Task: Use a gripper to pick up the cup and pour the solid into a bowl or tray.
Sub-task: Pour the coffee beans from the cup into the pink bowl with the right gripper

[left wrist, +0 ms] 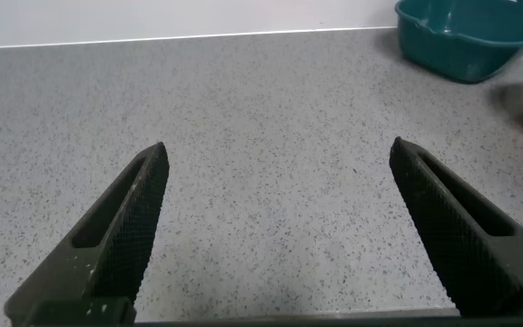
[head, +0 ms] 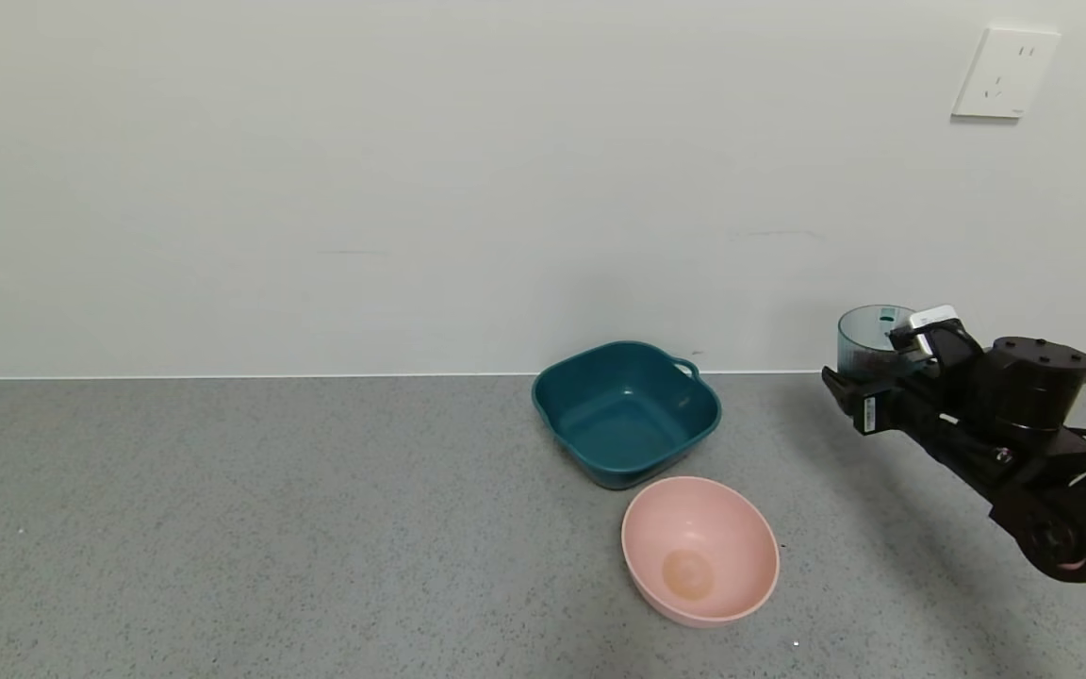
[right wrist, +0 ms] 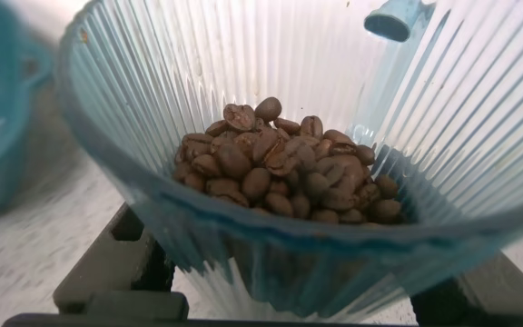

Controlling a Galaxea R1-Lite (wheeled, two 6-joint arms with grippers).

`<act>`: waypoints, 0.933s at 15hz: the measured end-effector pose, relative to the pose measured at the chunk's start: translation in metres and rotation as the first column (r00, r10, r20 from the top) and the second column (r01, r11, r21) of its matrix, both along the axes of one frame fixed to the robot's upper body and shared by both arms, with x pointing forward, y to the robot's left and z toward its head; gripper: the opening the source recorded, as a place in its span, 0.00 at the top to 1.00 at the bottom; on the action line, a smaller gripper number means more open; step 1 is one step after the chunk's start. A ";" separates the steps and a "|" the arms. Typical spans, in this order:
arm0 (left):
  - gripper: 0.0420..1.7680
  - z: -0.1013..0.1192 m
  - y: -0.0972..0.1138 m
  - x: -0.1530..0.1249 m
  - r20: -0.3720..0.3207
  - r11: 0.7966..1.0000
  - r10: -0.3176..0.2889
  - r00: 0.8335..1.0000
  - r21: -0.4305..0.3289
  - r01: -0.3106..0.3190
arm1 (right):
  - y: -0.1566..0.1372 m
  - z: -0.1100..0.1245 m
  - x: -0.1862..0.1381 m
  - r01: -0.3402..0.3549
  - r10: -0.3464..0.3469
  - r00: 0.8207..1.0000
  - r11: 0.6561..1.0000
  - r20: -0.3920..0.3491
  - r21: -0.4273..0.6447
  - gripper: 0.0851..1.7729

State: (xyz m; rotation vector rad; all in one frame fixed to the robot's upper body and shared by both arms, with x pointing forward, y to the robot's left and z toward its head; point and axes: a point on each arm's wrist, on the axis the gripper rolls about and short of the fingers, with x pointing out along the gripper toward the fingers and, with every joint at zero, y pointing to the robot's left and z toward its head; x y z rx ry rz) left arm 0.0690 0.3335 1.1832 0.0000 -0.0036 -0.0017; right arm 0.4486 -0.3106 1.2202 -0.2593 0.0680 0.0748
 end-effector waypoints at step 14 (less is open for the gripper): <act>0.01 0.000 0.000 0.000 0.000 1.000 0.000 1.000 0.000 0.000 | 0.050 -0.005 -0.032 -0.185 0.183 0.982 0.891 -0.044 -0.414 0.23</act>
